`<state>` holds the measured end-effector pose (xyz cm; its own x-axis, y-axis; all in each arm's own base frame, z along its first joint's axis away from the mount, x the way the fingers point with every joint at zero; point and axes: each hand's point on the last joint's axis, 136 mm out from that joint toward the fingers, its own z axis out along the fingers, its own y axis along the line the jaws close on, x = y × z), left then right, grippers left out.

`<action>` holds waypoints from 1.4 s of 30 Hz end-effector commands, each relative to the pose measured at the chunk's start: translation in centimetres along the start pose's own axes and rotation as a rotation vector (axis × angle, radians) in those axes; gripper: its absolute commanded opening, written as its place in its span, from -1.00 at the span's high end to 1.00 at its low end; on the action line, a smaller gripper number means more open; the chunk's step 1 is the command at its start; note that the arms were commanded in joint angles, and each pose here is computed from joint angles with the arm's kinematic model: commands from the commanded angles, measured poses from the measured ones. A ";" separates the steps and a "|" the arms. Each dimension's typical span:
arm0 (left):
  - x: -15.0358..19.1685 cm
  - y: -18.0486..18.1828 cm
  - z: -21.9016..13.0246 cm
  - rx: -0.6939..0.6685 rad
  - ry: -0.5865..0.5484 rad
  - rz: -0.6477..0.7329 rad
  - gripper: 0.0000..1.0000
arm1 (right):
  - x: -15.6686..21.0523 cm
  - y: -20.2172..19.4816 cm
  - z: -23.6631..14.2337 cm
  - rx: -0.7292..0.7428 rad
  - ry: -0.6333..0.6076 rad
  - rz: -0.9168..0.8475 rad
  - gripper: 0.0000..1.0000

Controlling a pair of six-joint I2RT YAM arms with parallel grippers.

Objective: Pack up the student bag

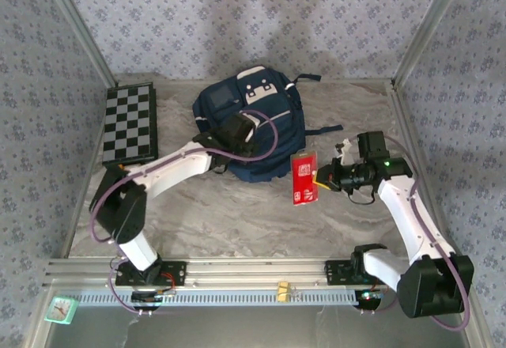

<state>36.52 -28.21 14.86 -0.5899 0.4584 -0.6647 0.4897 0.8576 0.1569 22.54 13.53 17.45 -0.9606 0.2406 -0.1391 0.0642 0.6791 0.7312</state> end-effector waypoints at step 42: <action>-11.9 -0.4 -7.0 0.084 -0.142 -0.366 1.00 | -15.0 7.6 2.6 -0.059 -0.467 0.100 1.00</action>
<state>38.65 -32.64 22.41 -0.6760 0.2256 -0.7015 0.3895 0.9175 -0.0802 34.44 16.95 21.07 -0.8297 0.4943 -0.2593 0.1251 0.6174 0.7766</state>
